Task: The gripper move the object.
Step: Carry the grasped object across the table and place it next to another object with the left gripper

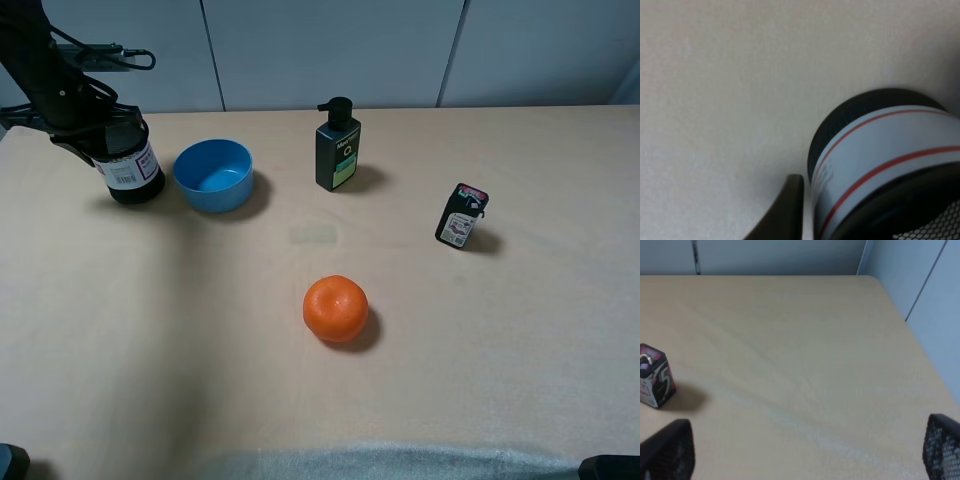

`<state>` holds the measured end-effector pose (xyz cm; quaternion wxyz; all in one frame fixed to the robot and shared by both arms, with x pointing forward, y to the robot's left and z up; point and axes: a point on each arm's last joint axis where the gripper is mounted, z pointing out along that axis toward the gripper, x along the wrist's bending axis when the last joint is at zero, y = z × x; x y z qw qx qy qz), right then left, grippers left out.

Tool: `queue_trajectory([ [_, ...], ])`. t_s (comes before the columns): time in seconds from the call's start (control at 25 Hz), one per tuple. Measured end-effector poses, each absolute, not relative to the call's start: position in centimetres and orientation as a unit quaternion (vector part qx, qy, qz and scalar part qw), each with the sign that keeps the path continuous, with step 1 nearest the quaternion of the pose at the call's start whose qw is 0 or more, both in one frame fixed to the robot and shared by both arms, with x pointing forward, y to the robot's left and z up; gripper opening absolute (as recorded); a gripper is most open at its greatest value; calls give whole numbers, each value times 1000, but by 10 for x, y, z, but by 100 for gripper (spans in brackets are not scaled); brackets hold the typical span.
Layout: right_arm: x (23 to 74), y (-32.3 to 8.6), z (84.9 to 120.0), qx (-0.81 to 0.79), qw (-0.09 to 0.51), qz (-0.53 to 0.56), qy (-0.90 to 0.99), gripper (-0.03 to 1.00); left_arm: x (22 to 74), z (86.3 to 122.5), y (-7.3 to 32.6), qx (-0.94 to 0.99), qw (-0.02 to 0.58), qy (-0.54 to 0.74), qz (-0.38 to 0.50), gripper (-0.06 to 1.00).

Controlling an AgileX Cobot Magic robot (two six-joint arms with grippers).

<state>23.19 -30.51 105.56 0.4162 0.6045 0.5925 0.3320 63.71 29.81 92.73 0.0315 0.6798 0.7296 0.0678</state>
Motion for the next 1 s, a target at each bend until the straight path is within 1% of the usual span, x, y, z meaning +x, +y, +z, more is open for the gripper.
queue_trajectory([
  [0.32, 232, -305, 1056, 605, 416, 332, 592, 69, 640, 927, 287, 683, 42, 726, 64, 15],
  [0.72, 232, -305, 1056, 605, 416, 332, 592, 69, 640, 926, 286, 684, 43, 725, 64, 15],
  [1.0, 232, -305, 1056, 605, 416, 332, 592, 69, 642, 912, 285, 688, 35, 723, 56, 15],
])
